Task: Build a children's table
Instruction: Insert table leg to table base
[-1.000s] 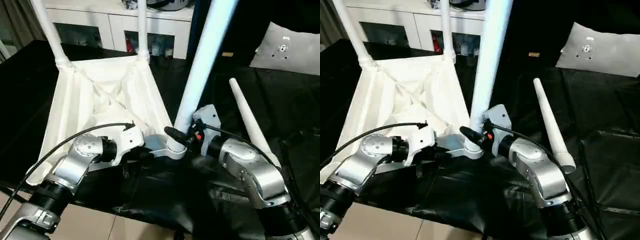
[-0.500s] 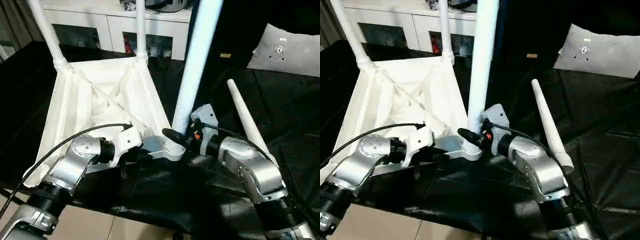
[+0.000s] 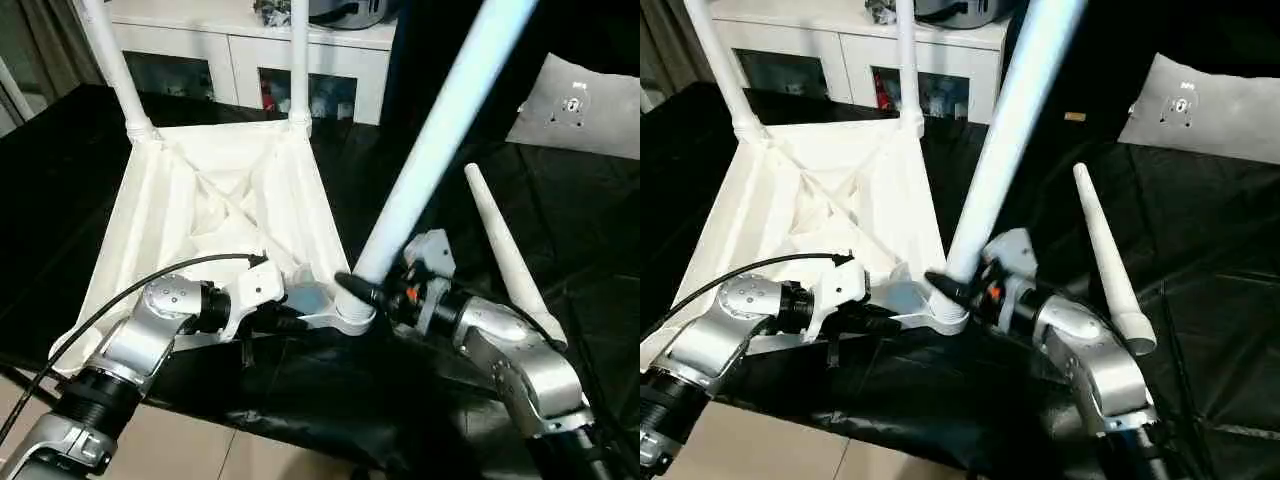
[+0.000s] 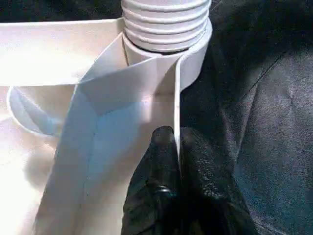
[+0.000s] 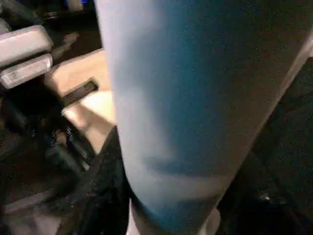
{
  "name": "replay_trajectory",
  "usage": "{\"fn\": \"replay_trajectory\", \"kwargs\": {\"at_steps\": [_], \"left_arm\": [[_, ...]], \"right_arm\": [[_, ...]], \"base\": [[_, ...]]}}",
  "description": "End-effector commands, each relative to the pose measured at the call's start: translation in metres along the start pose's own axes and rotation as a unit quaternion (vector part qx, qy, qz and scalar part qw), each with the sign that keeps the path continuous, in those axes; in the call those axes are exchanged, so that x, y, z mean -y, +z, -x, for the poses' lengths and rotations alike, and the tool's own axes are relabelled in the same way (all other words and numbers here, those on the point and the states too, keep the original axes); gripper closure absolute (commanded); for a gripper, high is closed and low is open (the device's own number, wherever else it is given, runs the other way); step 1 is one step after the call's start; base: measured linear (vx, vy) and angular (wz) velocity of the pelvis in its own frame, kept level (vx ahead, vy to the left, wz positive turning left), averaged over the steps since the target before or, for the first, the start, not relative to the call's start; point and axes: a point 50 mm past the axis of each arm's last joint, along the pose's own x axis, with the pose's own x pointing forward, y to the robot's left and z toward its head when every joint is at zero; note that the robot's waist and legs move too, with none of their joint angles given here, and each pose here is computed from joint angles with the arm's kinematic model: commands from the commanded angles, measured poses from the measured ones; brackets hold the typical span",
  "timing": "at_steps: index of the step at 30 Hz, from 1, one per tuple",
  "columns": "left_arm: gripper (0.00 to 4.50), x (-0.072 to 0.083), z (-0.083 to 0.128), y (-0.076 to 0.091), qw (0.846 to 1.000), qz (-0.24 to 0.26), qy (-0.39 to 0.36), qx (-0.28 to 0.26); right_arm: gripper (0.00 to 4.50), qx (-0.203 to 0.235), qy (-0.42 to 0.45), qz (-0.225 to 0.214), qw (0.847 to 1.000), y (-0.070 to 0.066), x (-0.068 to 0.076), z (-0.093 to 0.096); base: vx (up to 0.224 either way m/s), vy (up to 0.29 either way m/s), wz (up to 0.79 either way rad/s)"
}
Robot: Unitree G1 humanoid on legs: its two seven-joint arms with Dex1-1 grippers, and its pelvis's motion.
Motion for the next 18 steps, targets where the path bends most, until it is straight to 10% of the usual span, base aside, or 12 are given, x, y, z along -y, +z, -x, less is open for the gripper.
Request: {"fn": "replay_trajectory", "kwargs": {"at_steps": [1, 18], "left_arm": [[4.50, -0.002, 0.004, 0.001, 1.000, -0.002, 0.006, 0.008], [4.50, -0.013, 0.007, 0.013, 0.998, -0.041, -0.050, -0.004]], "right_arm": [[2.61, -0.103, 0.016, 0.002, 0.995, -0.037, -0.006, 0.004], [2.61, -0.145, 0.212, -0.077, 0.963, -0.053, -0.033, -0.010]], "base": [[0.000, 0.000, 0.00], [0.000, 0.000, 0.00]]}}
